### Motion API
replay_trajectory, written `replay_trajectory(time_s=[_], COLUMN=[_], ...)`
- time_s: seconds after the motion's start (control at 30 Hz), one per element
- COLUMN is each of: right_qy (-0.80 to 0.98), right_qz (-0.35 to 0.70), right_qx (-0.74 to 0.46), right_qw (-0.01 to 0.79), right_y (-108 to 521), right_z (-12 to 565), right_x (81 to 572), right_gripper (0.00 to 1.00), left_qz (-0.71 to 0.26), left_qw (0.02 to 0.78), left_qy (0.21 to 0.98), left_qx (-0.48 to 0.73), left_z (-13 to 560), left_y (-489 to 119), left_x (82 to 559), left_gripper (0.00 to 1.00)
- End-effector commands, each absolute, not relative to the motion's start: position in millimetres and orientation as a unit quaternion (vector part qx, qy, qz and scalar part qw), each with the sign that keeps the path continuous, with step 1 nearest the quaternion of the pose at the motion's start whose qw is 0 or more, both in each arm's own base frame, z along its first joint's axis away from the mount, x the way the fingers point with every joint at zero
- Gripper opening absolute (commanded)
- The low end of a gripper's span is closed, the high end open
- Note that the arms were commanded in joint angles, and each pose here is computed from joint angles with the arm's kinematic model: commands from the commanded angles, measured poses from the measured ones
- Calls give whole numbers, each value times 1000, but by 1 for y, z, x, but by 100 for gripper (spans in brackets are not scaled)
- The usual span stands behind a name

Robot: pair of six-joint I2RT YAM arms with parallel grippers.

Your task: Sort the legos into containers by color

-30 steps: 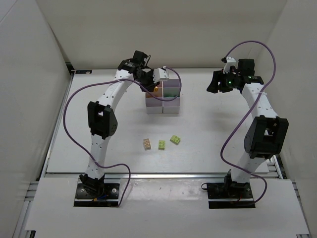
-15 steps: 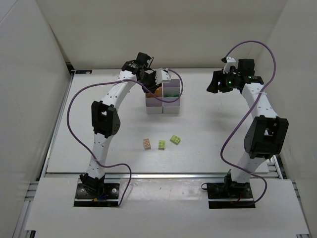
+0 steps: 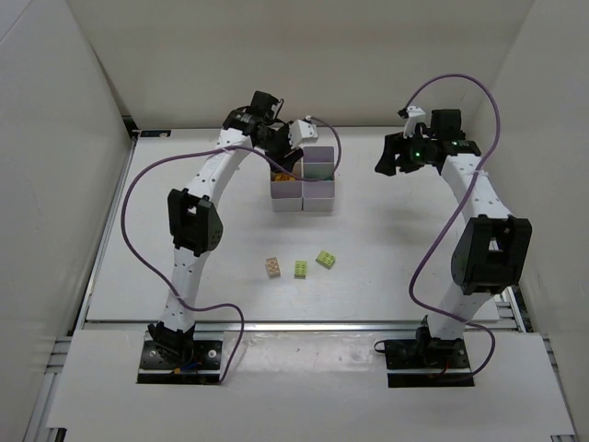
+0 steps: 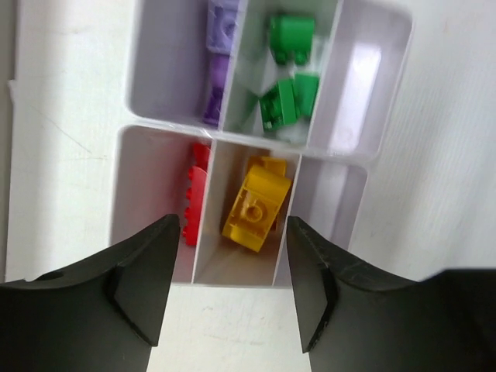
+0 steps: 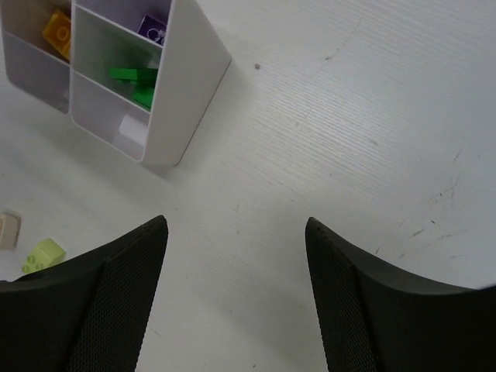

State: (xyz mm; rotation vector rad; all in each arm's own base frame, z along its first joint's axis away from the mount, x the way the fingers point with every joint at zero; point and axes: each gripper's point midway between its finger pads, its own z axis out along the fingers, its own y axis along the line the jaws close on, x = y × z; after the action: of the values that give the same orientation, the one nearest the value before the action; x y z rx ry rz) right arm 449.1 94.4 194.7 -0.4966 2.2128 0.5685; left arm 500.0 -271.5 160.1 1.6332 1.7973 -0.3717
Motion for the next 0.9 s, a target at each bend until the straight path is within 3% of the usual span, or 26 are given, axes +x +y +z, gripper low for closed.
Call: replay_trajectory(time_s=[0.0, 0.13, 0.27, 0.37, 0.4, 0.43, 0.53, 0.67, 0.87], right_qy=[843, 814, 794, 801, 803, 814, 823, 828, 824], right_qz=[221, 231, 244, 238, 239, 243, 241, 200, 176], right_qx=[-268, -370, -440, -447, -447, -434, -431, -464, -488], right_qw=[411, 384, 341, 320, 313, 301, 282, 242, 230], right_y=[121, 173, 225, 246, 252, 252, 256, 253, 258], right_z=[212, 202, 179, 158, 152, 142, 126, 85, 70], right_x=[442, 400, 348, 318, 310, 305, 294, 286, 289], right_gripper=[74, 74, 73, 74, 75, 76, 76, 75, 74], left_qz=[-177, -190, -118, -40, -21, -9, -7, -12, 2], left_qw=[442, 495, 514, 523, 526, 523, 516, 493, 471], left_qy=[678, 735, 803, 834, 838, 845, 853, 867, 880], left_qx=[560, 422, 279, 171, 143, 114, 78, 71, 64], left_z=[269, 313, 314, 310, 309, 304, 296, 276, 248], left_y=[-275, -247, -195, -145, -133, -118, -102, -97, -84], left_x=[496, 513, 538, 551, 554, 554, 553, 544, 528], left_gripper=[68, 66, 66, 77, 83, 95, 100, 99, 99])
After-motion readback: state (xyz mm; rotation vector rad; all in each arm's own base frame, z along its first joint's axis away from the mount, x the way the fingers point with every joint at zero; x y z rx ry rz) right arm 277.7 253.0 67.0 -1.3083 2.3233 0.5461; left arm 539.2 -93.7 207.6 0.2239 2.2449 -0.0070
